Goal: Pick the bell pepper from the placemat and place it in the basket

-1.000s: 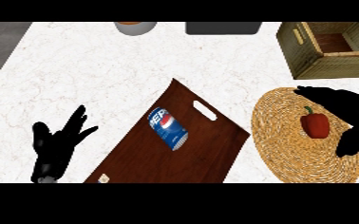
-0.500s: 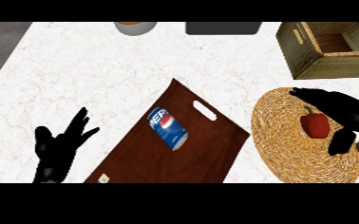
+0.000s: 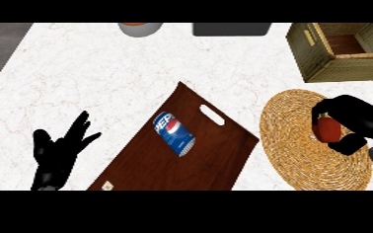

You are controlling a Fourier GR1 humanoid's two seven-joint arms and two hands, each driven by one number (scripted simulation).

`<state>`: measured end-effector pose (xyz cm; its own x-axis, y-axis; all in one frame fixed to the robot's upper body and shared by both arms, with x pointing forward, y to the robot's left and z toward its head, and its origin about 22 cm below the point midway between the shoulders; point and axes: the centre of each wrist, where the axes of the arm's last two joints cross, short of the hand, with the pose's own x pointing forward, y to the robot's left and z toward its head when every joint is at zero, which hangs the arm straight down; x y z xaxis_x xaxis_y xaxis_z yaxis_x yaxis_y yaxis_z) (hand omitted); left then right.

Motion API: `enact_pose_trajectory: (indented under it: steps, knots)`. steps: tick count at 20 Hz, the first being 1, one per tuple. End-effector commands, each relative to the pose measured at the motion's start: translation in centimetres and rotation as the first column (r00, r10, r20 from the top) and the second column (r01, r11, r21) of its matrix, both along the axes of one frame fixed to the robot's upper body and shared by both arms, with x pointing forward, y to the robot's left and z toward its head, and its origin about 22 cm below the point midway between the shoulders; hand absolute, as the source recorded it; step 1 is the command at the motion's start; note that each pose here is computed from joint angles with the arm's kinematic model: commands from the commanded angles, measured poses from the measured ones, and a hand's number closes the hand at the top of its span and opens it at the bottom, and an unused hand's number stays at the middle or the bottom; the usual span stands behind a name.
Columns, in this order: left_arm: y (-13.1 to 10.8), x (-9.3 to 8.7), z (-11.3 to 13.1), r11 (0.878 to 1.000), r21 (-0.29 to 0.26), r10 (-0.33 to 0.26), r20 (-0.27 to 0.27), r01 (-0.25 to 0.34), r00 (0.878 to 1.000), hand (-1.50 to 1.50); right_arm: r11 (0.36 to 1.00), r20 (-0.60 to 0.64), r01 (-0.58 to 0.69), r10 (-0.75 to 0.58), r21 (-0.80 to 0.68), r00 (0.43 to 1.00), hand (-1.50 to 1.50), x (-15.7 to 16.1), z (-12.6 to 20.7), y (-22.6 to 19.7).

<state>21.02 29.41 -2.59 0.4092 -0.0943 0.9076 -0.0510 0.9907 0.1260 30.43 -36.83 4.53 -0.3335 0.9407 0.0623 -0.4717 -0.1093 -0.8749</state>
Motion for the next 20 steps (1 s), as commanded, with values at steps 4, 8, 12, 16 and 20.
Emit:
enact_pose_trajectory:
  steps: [4,8,12,16,20]
  knots:
    - [-1.0,-1.0,-2.0,1.000,0.015,0.011,-0.125,-0.009,0.992,0.00,0.998,0.048,-0.053,0.055,-0.042,0.997,1.50,0.3,-2.2,1.5]
    - [1.6,-0.4,-3.2,1.000,-0.005,0.028,-0.149,-0.029,0.988,0.00,1.000,0.074,-0.015,0.016,-0.022,0.997,1.50,1.5,-0.3,2.3]
    - [1.7,-2.1,-2.9,0.999,0.017,0.049,-0.164,-0.047,0.985,0.00,0.994,0.113,0.105,-0.108,0.035,0.988,1.50,1.8,1.8,10.5]
    - [1.2,-2.3,-2.6,0.999,0.019,0.043,-0.158,-0.040,0.987,0.00,0.980,0.222,0.166,-0.188,0.114,0.957,1.50,0.7,5.5,14.2]
    - [0.8,-2.2,-2.5,0.998,0.014,0.060,-0.140,-0.059,0.988,0.00,0.871,0.200,0.224,-0.337,0.438,0.920,1.50,0.5,8.1,15.0]
